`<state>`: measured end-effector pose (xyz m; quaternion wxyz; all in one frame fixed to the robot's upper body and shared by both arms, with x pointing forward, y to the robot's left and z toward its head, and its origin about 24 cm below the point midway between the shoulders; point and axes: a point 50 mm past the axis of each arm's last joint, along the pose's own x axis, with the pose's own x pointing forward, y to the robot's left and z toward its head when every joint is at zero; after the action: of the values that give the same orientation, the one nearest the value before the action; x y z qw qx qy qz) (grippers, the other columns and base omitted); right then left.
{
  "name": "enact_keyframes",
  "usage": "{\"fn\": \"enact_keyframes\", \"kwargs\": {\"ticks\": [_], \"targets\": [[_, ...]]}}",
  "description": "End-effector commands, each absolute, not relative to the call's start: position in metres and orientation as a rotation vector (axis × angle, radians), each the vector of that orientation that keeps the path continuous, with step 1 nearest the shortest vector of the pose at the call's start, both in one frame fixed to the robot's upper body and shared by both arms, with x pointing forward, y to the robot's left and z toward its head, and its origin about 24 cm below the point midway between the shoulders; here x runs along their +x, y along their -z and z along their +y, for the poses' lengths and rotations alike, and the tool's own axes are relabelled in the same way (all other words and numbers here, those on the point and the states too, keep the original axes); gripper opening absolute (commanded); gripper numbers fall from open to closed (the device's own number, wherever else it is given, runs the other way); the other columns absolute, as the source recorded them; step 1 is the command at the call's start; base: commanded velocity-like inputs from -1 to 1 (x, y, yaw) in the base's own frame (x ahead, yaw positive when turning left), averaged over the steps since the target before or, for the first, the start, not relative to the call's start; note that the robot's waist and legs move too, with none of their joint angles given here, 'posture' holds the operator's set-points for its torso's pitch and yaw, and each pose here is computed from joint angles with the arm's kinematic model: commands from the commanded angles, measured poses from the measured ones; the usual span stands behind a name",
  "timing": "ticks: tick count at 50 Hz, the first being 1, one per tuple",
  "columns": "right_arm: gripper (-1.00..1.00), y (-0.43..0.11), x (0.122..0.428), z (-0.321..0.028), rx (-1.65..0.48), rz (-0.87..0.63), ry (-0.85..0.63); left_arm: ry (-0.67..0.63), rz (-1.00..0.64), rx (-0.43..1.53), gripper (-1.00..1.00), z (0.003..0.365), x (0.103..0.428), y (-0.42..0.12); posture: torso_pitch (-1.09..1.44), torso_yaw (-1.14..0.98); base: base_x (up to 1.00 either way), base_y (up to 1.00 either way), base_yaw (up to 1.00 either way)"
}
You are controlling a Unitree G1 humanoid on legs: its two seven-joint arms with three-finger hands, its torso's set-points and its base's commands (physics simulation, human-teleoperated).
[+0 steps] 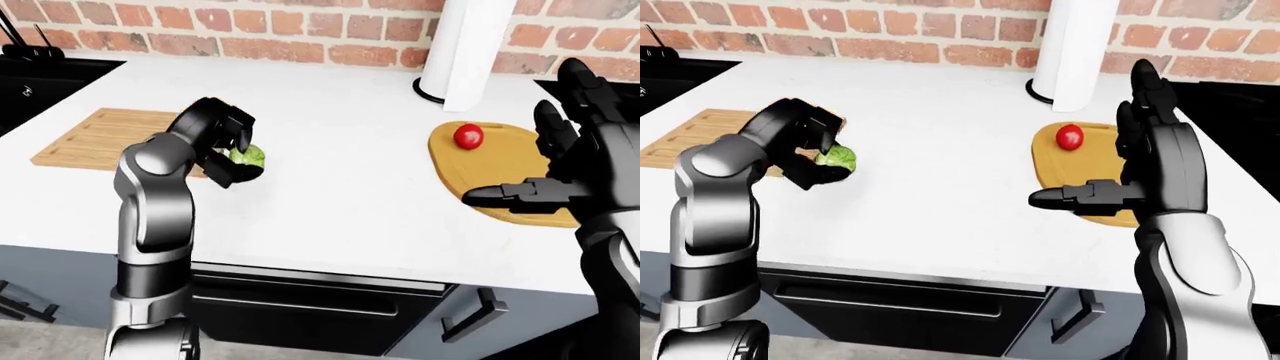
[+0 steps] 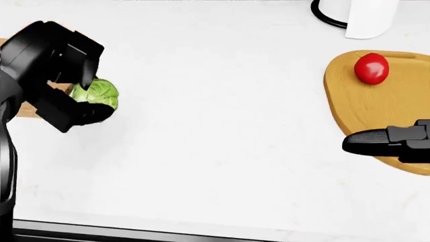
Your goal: Place the cherry and the brussel sprout on separate cutting boards.
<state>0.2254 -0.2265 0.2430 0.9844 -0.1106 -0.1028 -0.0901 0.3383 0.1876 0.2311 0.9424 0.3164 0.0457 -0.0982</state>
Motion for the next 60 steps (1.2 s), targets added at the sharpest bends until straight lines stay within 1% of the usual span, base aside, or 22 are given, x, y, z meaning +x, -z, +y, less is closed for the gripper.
{"fn": "enact_keyframes", "kwargs": {"ticks": [1,10,16,23,25,27,30,31,32,40,46,53,60], "targets": [[1.0,-0.254,0.221,-0.226,-0.243,-0.282,0.196,0.167,-0.012,0.68,-1.0,0.187,0.335,-0.26,0.0,0.0,0.0,0.0,0.0],[1.0,-0.253,0.221,-0.226,-0.244,-0.279,0.195,0.128,-0.057,0.697,-1.0,0.195,0.342,-0.287,0.0,0.0,0.0,0.0,0.0],[1.0,-0.252,0.22,-0.225,-0.244,-0.276,0.192,0.073,-0.068,0.707,-1.0,0.212,0.353,-0.303,0.0,0.0,0.0,0.0,0.0],[1.0,-0.253,0.218,-0.229,-0.246,-0.279,0.206,-0.012,-0.04,0.744,-1.0,0.241,0.373,-0.301,0.0,0.0,0.0,0.0,0.0],[1.0,-0.253,0.219,-0.231,-0.249,-0.28,0.212,-0.018,-0.032,0.745,-1.0,0.247,0.374,-0.301,0.0,0.0,0.0,0.0,0.0],[1.0,-0.255,0.219,-0.232,-0.246,-0.284,0.223,-0.058,-0.017,0.747,-1.0,0.259,0.375,-0.299,0.0,0.0,0.0,0.0,0.0],[1.0,-0.255,0.219,-0.233,-0.247,-0.283,0.226,-0.078,-0.008,0.746,-1.0,0.268,0.374,-0.299,0.0,0.0,0.0,0.0,0.0],[1.0,-0.255,0.218,-0.234,-0.247,-0.284,0.228,-0.11,0.001,0.767,-1.0,0.274,0.373,-0.299,0.0,0.0,0.0,0.0,0.0],[1.0,-0.256,0.218,-0.234,-0.25,-0.284,0.23,-0.118,0.001,0.747,-1.0,0.279,0.372,-0.3,0.0,0.0,0.0,0.0,0.0],[1.0,-0.256,0.217,-0.234,-0.248,-0.284,0.227,-0.178,0.023,0.739,-1.0,0.299,0.37,-0.294,0.0,0.0,0.0,0.0,0.0],[1.0,-0.256,0.218,-0.233,-0.247,-0.284,0.223,-0.188,0.026,0.728,-1.0,0.303,0.376,-0.29,0.0,0.0,0.0,0.0,0.0],[1.0,-0.257,0.219,-0.232,-0.247,-0.284,0.221,-0.199,0.006,0.702,-1.0,0.298,0.392,-0.288,0.0,0.0,0.0,0.0,0.0],[1.0,-0.255,0.219,-0.232,-0.246,-0.281,0.22,-0.208,-0.005,0.699,-1.0,0.292,0.399,-0.286,0.0,0.0,0.0,0.0,0.0]]}}
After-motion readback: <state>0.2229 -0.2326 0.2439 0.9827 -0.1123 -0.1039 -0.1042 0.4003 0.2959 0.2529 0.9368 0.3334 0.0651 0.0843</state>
